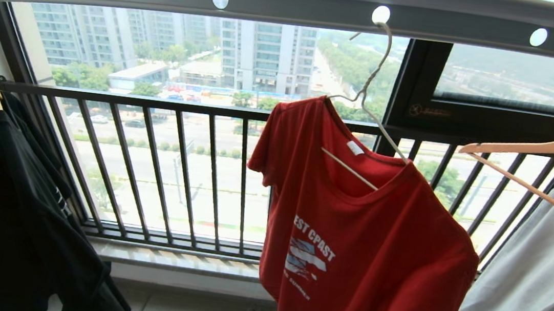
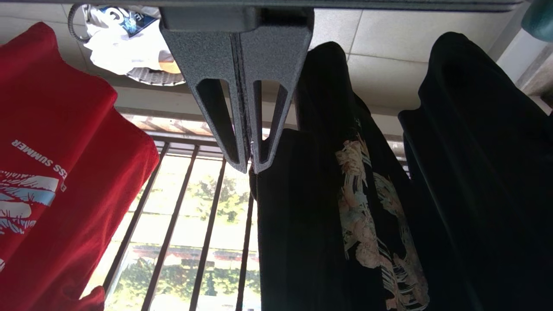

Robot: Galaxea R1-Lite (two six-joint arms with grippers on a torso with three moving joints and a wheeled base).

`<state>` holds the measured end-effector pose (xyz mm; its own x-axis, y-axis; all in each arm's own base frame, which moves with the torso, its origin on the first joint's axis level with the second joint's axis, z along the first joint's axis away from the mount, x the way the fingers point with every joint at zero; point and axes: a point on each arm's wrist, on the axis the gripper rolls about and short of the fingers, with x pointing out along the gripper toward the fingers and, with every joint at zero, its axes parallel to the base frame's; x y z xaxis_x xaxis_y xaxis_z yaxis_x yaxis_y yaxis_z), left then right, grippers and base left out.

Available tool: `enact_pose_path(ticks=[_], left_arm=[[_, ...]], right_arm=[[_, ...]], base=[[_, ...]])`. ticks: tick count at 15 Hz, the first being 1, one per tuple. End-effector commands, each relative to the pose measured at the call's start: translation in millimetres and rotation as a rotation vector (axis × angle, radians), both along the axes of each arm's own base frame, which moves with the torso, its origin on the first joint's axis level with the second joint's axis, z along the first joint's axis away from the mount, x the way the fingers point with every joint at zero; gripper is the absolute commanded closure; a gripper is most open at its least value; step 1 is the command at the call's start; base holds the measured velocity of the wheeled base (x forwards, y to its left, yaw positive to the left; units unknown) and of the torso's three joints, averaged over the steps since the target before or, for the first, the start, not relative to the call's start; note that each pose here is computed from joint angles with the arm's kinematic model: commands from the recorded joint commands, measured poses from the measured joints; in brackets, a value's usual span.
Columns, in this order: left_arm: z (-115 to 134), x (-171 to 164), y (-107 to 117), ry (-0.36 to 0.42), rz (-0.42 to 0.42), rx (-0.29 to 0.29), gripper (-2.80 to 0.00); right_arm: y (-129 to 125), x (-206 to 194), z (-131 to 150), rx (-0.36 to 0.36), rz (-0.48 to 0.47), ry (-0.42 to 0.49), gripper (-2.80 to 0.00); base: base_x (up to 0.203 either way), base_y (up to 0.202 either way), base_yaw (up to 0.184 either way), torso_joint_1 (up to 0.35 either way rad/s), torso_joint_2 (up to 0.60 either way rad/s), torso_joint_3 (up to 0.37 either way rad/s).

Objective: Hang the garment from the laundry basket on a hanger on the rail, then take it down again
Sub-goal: Take the clothes off the clothes rack

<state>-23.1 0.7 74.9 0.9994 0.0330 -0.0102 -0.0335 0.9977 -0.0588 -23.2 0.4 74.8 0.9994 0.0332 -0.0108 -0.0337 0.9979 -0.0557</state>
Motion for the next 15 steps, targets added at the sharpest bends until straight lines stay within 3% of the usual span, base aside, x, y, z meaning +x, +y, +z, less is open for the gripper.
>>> enact_pose_path(ticks=[1,8,15], left_arm=[[0.0,0.2,0.0,0.002,0.002,-0.001,0.0],[0.0,0.2,0.0,0.002,0.002,-0.001,0.0],[0.0,0.1,0.0,0.001,0.002,-0.002,0.0]], right_arm=[[0.0,0.1,0.0,-0.001,0.0,0.001,0.0],[0.3,0.0,0.3,-0.017,0.013,0.001,0.0],[0.2,0.0,0.4,0.01,0.01,0.0,0.0]], base=[[0.0,0.0,0.0,0.0,0.0,0.0],[0.0,0.0,0.0,0.0,0.0,0.0],[0.0,0.0,0.0,0.0,0.0,0.0]])
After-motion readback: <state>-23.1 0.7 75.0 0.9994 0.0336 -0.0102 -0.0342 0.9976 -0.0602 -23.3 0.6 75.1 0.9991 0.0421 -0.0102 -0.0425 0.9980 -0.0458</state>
